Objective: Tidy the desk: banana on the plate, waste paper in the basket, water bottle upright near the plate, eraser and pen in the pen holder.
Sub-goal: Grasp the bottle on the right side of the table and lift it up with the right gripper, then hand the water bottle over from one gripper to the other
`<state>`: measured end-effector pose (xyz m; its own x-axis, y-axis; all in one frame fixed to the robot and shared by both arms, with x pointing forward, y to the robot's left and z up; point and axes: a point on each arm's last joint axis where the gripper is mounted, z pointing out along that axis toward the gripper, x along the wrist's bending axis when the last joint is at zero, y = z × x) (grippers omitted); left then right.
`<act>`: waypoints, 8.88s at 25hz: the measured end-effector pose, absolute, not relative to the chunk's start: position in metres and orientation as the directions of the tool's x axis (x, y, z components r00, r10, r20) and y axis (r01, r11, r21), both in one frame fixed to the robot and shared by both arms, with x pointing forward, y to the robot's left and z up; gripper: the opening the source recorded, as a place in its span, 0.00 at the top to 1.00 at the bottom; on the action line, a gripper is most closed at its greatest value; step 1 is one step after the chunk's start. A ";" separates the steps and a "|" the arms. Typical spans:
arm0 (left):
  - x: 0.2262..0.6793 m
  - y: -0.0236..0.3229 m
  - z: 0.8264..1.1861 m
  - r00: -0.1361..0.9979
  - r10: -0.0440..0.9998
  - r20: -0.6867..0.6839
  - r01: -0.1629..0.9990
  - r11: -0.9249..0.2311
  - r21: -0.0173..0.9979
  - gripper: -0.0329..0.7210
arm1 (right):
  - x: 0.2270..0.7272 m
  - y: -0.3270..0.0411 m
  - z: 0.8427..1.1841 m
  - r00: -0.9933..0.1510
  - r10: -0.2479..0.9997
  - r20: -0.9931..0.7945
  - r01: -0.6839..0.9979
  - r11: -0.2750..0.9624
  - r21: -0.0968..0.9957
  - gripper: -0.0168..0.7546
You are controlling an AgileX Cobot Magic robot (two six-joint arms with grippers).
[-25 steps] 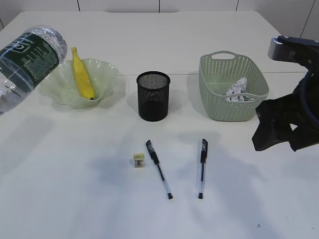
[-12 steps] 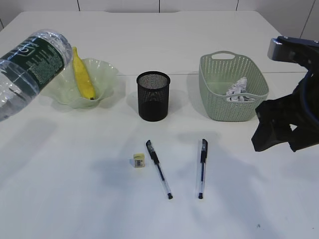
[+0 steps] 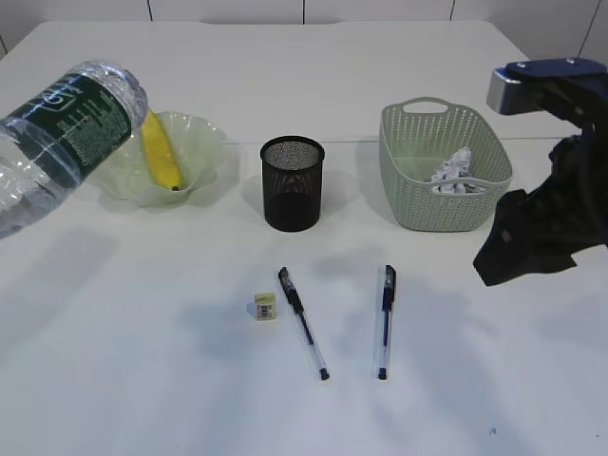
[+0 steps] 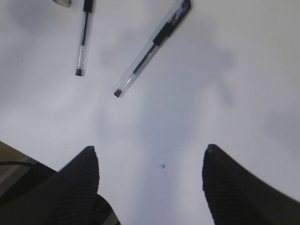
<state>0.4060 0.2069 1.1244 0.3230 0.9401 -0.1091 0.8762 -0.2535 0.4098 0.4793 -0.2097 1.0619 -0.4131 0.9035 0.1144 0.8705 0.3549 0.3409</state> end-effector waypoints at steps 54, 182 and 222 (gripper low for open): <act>0.415 0.187 1.109 0.545 0.824 -0.155 0.811 -0.471 0.347 0.64 | 0.475 -0.024 1.074 -0.386 -0.351 -0.853 -0.852 0.491 0.183 0.31; 0.411 0.195 1.128 0.595 0.800 -0.077 0.721 -0.489 0.491 0.51 | 0.566 -0.059 1.053 -0.726 0.265 -0.634 -0.385 0.607 0.695 0.44; 0.451 0.181 1.093 0.456 0.885 -0.089 0.195 -0.001 0.981 0.49 | 0.572 -0.099 1.068 -0.945 0.311 -0.105 -0.040 0.207 0.978 0.44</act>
